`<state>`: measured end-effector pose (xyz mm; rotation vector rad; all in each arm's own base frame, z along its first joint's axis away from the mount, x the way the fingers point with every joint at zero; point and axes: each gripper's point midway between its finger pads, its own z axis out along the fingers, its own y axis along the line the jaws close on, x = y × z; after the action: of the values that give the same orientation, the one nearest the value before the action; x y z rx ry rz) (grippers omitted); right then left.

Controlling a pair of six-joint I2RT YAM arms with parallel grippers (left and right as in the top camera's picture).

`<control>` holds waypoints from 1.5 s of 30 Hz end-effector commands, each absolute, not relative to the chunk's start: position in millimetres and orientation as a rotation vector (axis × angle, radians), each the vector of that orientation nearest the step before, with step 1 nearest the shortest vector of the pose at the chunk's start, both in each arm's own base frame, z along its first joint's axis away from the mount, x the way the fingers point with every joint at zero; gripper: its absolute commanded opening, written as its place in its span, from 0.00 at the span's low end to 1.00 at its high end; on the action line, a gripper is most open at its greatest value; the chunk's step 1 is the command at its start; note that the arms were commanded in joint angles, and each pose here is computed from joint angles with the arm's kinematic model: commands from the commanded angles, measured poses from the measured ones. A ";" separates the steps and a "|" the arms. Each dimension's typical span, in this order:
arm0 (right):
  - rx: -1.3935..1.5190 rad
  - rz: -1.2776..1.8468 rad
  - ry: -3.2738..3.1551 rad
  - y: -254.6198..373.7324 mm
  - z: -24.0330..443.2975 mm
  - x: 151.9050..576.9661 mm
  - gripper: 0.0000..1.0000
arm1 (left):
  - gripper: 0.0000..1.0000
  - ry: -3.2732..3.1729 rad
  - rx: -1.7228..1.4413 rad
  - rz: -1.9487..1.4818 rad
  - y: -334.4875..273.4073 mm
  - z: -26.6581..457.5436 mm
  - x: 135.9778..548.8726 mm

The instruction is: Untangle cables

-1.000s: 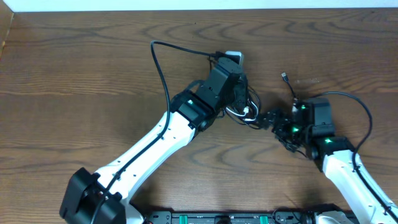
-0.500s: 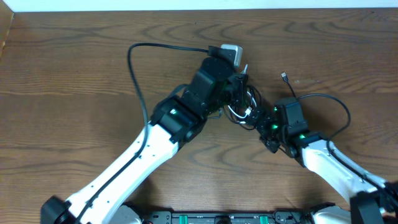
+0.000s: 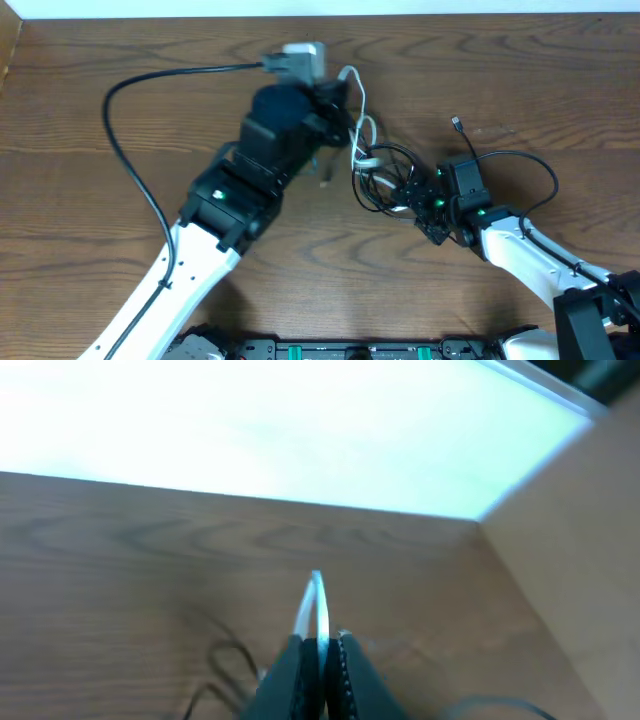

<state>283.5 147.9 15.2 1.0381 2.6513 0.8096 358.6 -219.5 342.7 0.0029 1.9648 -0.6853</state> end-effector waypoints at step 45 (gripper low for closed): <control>0.992 0.615 2.673 29.6 -8.8 282.0 0.93 | 0.08 1.865 0.906 -1.510 -220.6 282.3 309.4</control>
<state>304.8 33.5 16.7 0.9480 2.5891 0.6745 323.1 -211.7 260.7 0.7386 2.0830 -1.3595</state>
